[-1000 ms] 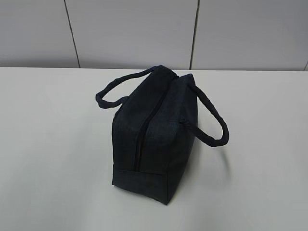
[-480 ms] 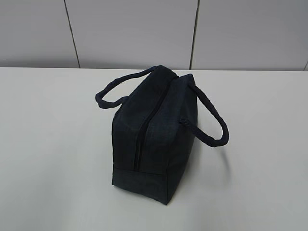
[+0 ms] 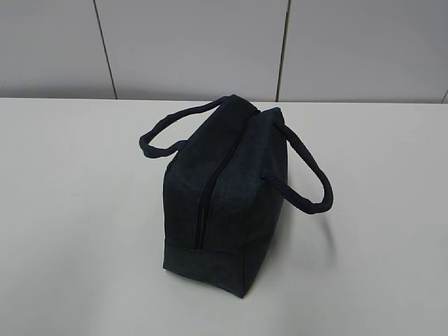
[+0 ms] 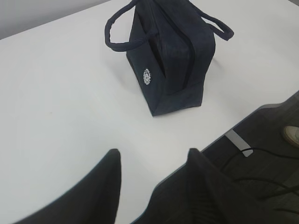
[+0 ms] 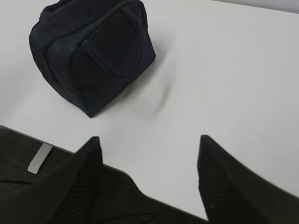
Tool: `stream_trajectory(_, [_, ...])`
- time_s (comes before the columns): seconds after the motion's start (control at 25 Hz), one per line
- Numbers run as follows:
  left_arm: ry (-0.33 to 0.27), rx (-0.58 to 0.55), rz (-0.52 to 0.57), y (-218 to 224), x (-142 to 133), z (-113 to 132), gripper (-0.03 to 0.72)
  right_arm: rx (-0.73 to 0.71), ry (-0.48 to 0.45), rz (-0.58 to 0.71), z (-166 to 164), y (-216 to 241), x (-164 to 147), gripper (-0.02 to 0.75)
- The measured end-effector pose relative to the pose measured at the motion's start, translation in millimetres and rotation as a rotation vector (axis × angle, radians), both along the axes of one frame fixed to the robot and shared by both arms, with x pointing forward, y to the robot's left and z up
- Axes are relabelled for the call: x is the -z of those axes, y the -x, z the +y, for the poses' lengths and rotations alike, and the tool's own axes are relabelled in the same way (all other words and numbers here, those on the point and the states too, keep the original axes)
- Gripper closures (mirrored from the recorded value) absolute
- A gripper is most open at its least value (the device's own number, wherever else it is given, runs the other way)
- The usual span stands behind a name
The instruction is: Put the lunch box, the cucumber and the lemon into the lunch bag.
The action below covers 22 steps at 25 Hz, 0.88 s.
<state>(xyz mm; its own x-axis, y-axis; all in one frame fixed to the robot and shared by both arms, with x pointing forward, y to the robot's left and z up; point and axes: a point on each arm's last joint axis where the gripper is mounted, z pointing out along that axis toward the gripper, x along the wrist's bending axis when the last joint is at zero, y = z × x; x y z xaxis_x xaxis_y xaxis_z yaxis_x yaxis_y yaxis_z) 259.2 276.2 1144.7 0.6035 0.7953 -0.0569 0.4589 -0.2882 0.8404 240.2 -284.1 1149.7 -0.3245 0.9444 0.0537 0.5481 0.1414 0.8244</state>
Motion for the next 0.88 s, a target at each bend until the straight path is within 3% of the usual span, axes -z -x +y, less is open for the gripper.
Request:
stream_trajectory(0.32, [-0.037,0.035,-0.002,-0.1,4.2,-1.2,0.378,-0.009,0.007,-0.04,-1.7,9.1,0.6,0.259])
stream_trajectory(0.64, [-0.087,0.059,0.037,4.6,38.2,1.1,0.38,0.027,0.032,-0.228,-14.9,52.0,6.8,0.259])
stream_trajectory(0.88, [-0.07,0.063,0.017,17.3,62.1,7.9,0.396,0.047,0.037,-0.287,-19.9,68.1,23.0,0.259])
